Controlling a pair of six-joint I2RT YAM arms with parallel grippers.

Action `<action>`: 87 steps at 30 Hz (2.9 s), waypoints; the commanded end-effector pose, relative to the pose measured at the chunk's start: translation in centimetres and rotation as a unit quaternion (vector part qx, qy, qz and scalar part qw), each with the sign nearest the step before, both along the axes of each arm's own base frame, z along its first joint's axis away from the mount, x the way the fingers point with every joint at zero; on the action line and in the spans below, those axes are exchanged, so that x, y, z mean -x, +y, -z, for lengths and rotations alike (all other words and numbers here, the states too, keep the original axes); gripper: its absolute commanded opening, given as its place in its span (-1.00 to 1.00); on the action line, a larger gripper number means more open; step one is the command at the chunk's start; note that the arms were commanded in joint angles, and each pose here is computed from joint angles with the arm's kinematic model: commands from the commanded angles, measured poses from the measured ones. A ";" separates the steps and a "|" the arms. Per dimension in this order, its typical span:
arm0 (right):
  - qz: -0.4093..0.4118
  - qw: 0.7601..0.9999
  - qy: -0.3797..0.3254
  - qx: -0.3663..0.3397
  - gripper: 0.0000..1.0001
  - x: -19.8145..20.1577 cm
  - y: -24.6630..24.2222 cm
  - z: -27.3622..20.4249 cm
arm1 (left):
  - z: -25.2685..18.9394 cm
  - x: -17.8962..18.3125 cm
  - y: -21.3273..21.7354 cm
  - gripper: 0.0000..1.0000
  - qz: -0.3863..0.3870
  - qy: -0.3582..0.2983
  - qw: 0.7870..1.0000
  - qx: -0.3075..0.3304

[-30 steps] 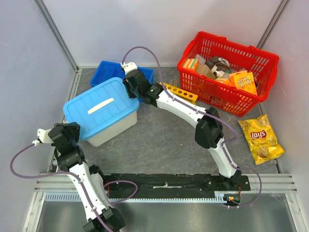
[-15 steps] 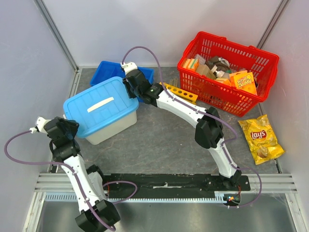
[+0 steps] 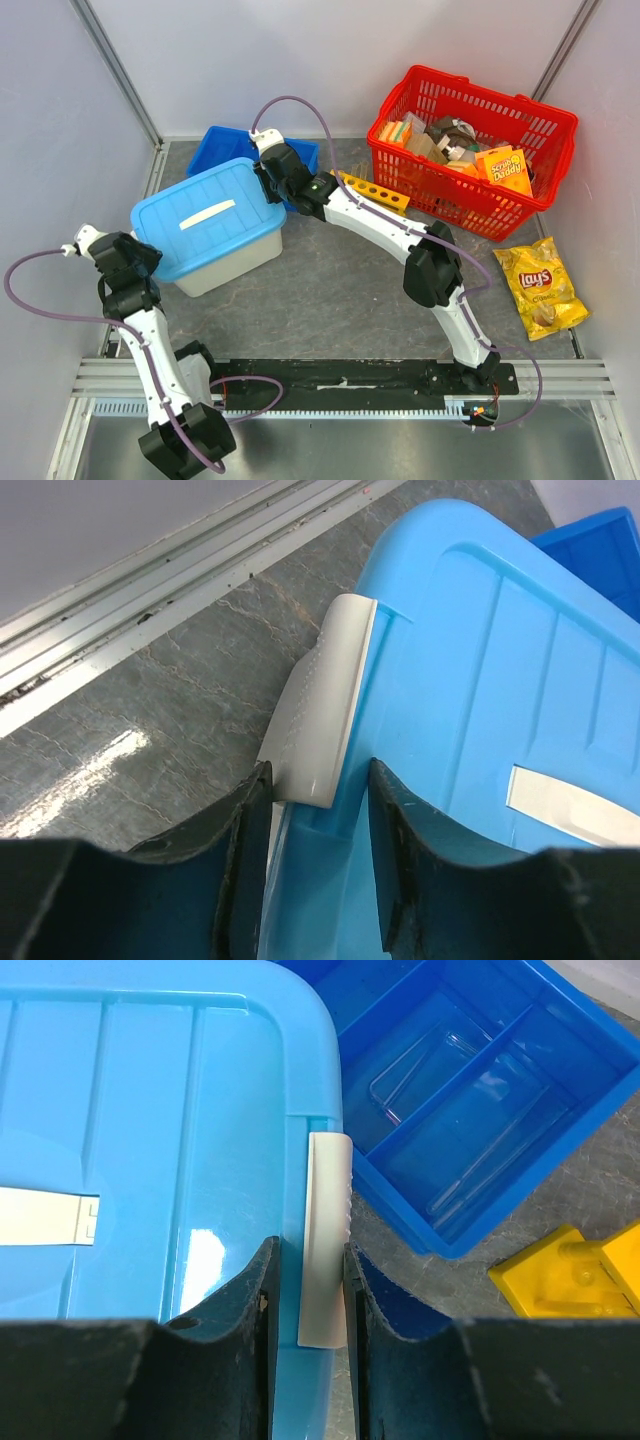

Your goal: Organize the chemistry lab equipment

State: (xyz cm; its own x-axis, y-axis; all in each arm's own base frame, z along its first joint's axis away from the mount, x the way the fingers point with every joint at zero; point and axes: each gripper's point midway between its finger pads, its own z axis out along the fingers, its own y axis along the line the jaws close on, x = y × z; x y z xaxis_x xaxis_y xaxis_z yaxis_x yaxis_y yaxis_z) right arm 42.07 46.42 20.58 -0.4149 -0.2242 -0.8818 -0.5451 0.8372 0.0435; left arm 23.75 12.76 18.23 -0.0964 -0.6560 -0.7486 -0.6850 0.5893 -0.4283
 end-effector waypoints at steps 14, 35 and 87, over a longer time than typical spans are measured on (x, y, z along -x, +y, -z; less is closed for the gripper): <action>-0.038 0.998 0.026 0.036 -0.35 1.1 1.0 4.1 | 1.8 -0.5 -1.8 -0.96 0.066 0.142 0.983 -0.098; -0.031 0.994 0.082 -0.059 -0.37 2.5 2.2 3.1 | -1.2 -2.2 -2.1 -0.63 0.112 0.139 0.974 -0.138; -0.019 0.948 0.196 -0.250 -0.41 6.4 5.8 1.3 | -8.7 -5.8 -7.0 -0.02 0.260 0.044 0.957 -0.122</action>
State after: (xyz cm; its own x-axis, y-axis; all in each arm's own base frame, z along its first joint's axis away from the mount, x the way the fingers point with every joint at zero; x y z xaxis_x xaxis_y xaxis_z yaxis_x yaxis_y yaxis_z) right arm 40.27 49.78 20.45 -0.6378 0.1960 -0.7448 -0.4384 0.7028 0.5603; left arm 28.40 7.55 23.66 -0.4764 -0.3644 -0.8002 -0.4314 0.8899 -0.1483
